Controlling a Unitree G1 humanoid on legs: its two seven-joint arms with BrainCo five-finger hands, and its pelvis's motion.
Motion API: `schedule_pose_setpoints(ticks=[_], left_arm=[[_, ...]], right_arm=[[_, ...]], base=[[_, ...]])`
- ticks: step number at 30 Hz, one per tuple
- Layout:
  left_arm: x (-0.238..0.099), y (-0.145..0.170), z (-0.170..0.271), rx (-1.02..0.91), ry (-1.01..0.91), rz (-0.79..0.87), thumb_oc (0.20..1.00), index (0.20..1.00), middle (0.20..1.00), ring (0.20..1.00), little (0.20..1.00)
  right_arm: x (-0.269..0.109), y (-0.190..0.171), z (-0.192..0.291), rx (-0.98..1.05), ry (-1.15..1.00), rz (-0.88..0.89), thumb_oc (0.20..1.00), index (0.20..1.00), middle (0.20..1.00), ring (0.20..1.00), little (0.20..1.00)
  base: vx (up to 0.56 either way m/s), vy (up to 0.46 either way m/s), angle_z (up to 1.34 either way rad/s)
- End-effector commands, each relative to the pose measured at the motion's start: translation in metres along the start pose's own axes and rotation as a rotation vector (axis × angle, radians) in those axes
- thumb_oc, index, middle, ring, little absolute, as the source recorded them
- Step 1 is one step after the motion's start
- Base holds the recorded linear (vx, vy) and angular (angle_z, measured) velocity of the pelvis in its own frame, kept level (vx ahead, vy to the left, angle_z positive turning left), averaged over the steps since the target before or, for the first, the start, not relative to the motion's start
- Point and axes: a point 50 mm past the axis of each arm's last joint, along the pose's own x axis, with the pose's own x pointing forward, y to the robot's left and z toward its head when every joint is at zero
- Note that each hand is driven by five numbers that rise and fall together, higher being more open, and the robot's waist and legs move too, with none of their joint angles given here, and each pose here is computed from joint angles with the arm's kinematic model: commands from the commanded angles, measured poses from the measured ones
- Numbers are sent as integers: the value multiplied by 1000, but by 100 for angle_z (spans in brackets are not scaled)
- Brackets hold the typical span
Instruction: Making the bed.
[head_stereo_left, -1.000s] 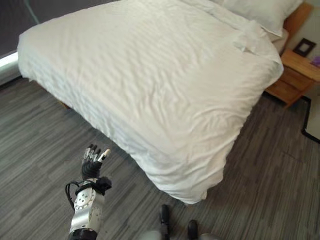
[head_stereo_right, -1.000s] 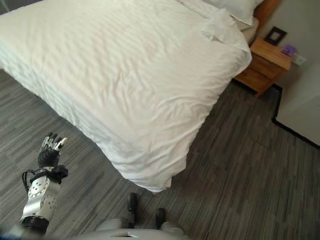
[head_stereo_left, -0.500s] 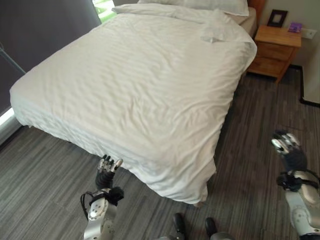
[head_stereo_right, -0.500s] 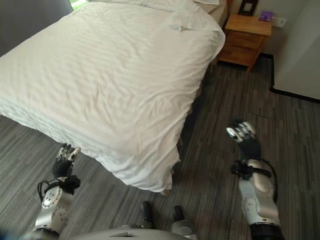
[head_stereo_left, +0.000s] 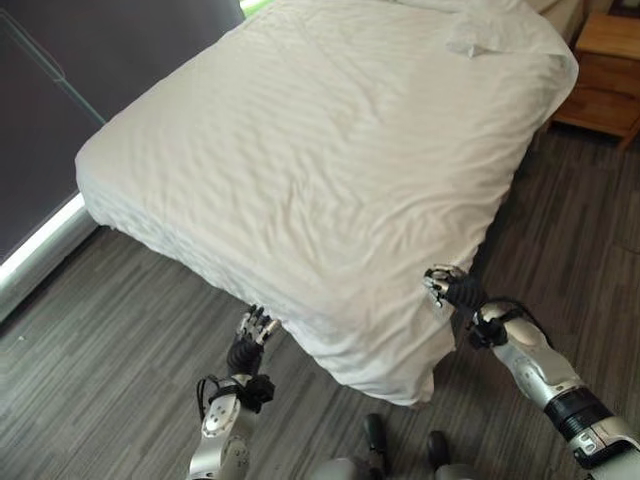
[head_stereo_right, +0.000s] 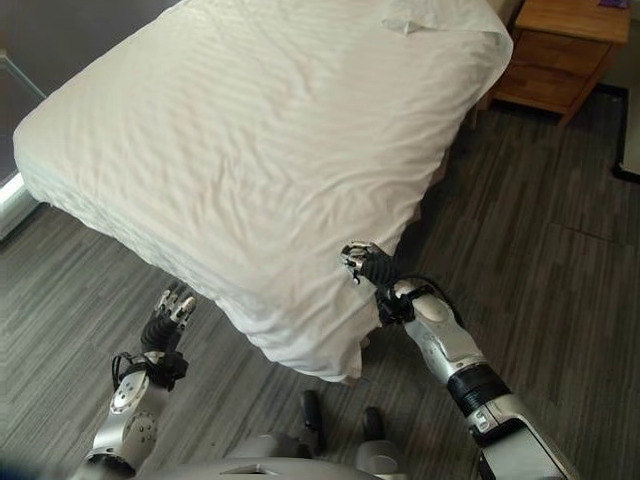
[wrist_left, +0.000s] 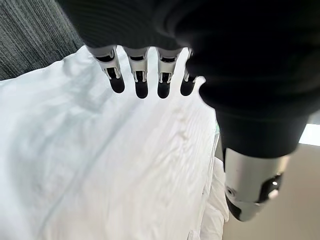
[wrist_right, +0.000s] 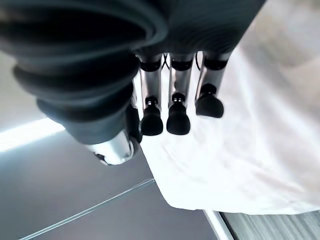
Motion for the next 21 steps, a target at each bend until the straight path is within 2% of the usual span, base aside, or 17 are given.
schedule_pose_setpoints(ticks=[1,7,12,15,17,18,19,20,21], left_arm=[[17,-19,14,-21,-73,-70,1000,1000,1000,1000,1000],[18,-24,11,-30,-62,-80,1000,1000,1000,1000,1000],[19,-28,11,-35,-59,-93,1000,1000,1000,1000,1000],[20,-31,12,-41,-63,-106,1000,1000,1000,1000,1000],[20,-31,13,-45,-66,-112,1000,1000,1000,1000,1000],[19,-32,10,-42,-53,-121,1000,1000,1000,1000,1000],[19,-32,10,-42,-53,-121,1000,1000,1000,1000,1000],[18,-32,8,-43,-41,-131,1000,1000,1000,1000,1000],[18,-33,8,-49,-40,-132,1000,1000,1000,1000,1000]], right_arm=[[25,22,18,19,-91,69,200,200,200,200,200],[42,49,-2,148,-32,106,200,200,200,200,200],[51,49,-9,220,-4,62,200,200,200,200,200],[49,31,-21,343,14,-68,200,200,200,200,200],[46,24,-25,340,29,-99,200,200,200,200,200],[34,0,-40,292,103,-209,200,200,200,200,200],[34,0,-40,292,103,-209,200,200,200,200,200],[15,-28,-54,288,175,-347,200,200,200,200,200],[5,-38,-62,341,182,-416,200,200,200,200,200]], base=[[20,-39,-4],[17,-25,-3],[4,-3,1],[16,-13,13],[19,-14,12],[25,-18,10],[43,-37,16],[27,-19,19],[27,-19,14]])
